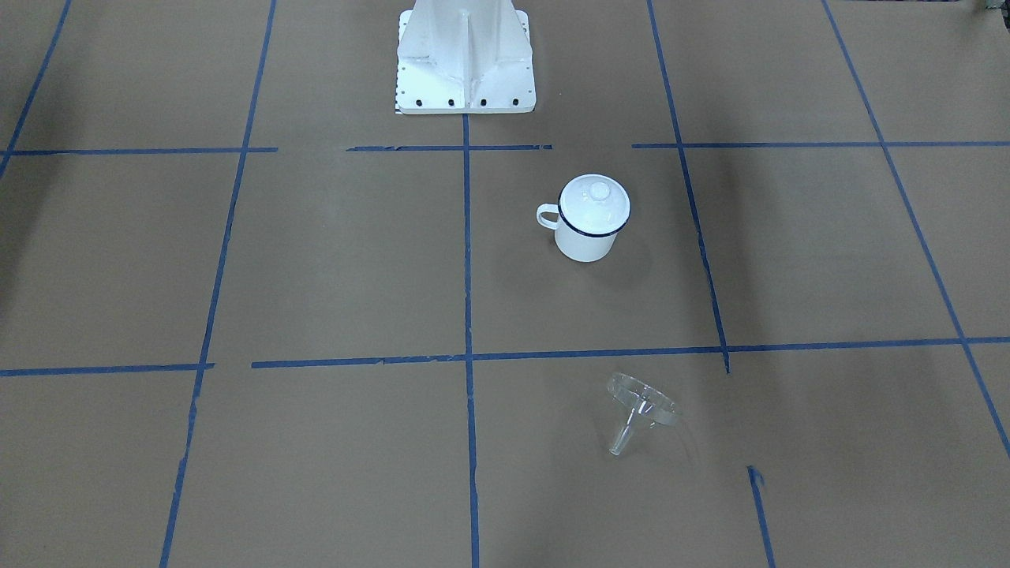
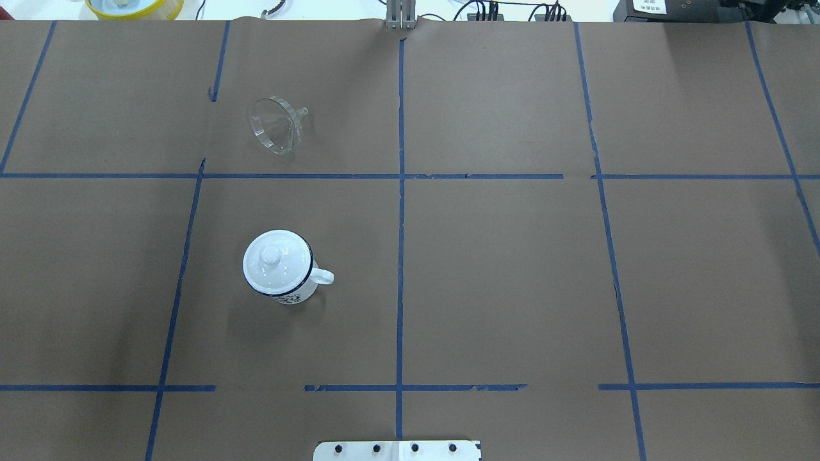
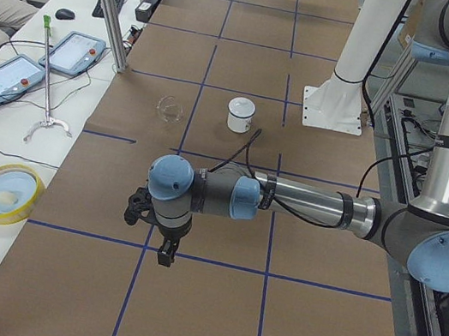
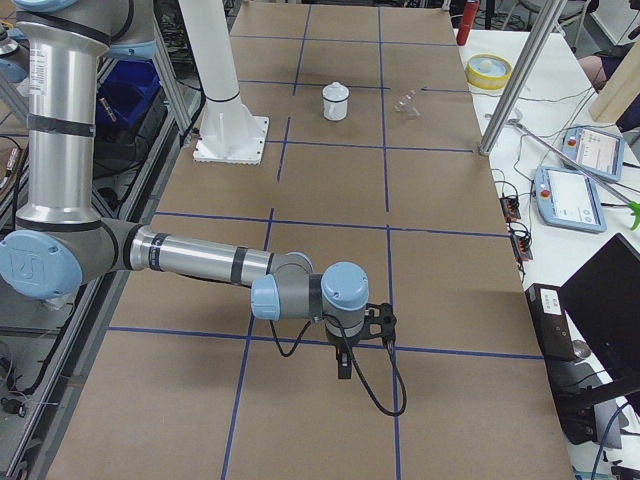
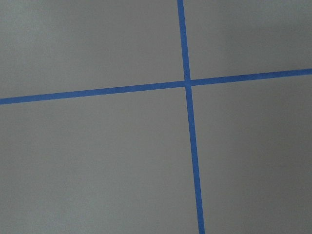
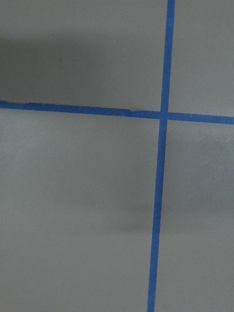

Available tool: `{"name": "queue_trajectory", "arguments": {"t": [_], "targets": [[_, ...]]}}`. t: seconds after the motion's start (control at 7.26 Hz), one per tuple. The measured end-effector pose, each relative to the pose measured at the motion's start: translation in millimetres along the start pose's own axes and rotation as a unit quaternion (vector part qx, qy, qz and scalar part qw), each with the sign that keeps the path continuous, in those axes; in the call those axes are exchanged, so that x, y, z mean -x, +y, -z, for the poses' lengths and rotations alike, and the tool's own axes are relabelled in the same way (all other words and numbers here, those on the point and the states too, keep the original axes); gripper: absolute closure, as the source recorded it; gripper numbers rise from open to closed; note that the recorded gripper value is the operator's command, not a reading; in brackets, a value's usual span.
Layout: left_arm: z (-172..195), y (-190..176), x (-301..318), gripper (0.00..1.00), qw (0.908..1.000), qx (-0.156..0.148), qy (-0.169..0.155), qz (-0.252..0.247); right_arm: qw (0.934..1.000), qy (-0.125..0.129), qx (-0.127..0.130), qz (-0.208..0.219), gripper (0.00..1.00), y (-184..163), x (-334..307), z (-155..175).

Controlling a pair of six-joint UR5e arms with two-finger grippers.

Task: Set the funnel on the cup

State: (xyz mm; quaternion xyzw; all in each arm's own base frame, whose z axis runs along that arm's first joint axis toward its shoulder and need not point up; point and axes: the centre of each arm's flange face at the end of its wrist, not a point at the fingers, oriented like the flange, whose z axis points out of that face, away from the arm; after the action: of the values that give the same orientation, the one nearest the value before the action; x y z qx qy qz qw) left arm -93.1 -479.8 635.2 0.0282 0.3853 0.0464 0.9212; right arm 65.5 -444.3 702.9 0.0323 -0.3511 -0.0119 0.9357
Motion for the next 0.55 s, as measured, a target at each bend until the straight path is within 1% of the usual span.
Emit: {"name": "queue_trajectory", "arguments": {"t": [0.55], "targets": [[1.6,-4.3,-0.8,0.00,1.0000,-0.002,-0.002,-0.003,1.0000,0.000,0.000,0.000,0.00,0.0,0.1,0.0]]}}
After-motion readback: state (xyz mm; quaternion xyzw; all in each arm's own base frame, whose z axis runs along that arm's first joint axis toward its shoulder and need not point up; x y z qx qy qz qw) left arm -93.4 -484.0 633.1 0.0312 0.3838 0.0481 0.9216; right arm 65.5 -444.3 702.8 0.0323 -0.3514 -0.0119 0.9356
